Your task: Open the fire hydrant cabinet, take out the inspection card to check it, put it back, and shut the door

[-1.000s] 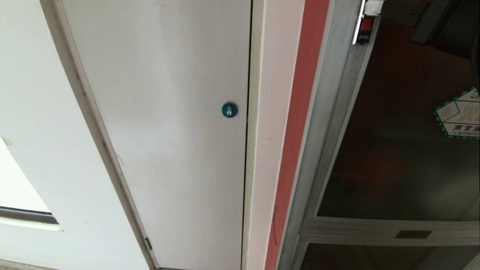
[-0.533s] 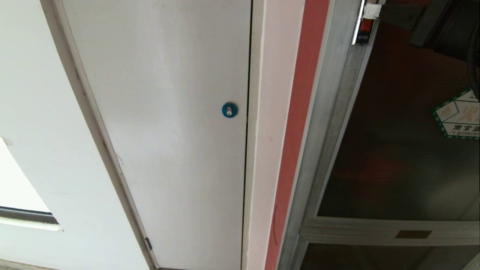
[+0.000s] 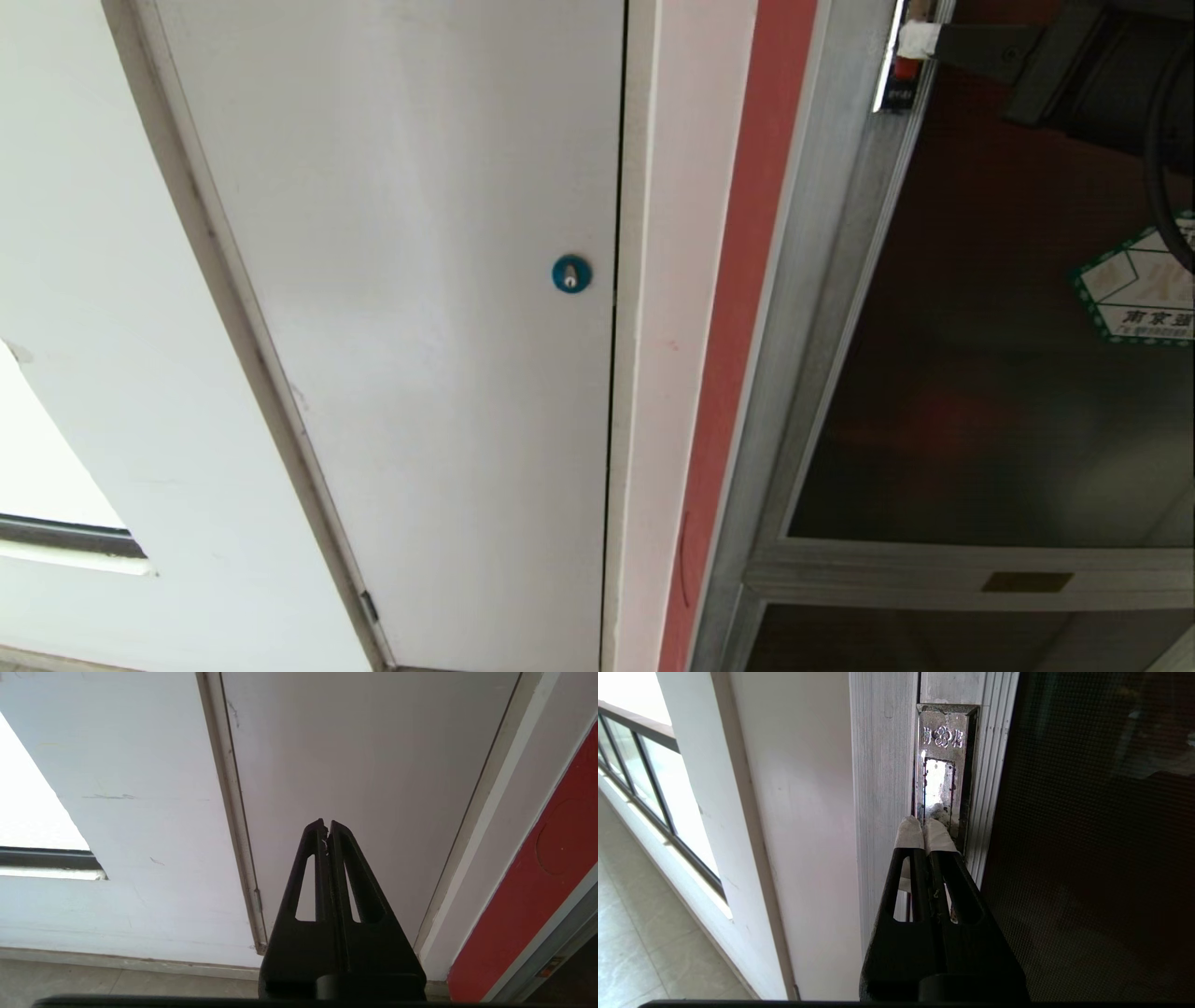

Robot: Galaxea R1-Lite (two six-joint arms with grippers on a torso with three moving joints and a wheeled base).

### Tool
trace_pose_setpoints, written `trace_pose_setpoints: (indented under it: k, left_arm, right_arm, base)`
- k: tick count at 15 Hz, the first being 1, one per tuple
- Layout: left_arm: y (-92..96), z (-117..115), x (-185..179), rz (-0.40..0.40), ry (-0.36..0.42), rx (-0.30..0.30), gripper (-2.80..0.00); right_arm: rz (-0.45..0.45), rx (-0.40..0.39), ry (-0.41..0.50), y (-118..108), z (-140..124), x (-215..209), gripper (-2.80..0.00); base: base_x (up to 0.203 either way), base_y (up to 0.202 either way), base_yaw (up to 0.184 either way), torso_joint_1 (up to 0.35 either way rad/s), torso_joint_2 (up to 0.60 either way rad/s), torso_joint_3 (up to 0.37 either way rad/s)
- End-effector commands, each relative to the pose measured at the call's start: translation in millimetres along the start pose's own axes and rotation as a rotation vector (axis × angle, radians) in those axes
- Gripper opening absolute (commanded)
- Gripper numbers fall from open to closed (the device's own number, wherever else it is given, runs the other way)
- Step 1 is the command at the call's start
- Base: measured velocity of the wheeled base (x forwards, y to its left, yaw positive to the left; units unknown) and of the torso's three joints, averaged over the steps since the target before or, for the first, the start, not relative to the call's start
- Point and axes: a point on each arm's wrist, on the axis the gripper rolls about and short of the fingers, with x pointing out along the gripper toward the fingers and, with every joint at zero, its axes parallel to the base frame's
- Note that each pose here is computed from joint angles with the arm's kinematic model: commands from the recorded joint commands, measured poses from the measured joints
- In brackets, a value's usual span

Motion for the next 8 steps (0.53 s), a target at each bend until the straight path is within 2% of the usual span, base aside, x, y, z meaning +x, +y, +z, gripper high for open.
trace_pose_setpoints:
  k: [1,6,8]
  left_arm:
    - [0.0,-1.6,0.4,0.001,0.005,0.001,-2.8]
    - [0.0,-1.6,0.4,0.001,0.005,0.001,-2.8]
    - [0.0,-1.6,0.4,0.0,0.005,0.001,-2.8]
  right_arm:
    - [-0.006,0.003,0.01,-3.1,-3.7,3.2,-2.8]
    - [-0.005,0.0,0.003,-1.9,-1.2,0.8,-2.8]
    - [0.005,-0.008,-0.025,3.8,8.1,-8.1,-2.8]
  base:
    - [0.0,0.0,0.0,0.0,0.0,0.0]
    - [0.0,0.0,0.0,0.0,0.0,0.0]
    - [0.0,0.0,0.0,0.0,0.0,0.0]
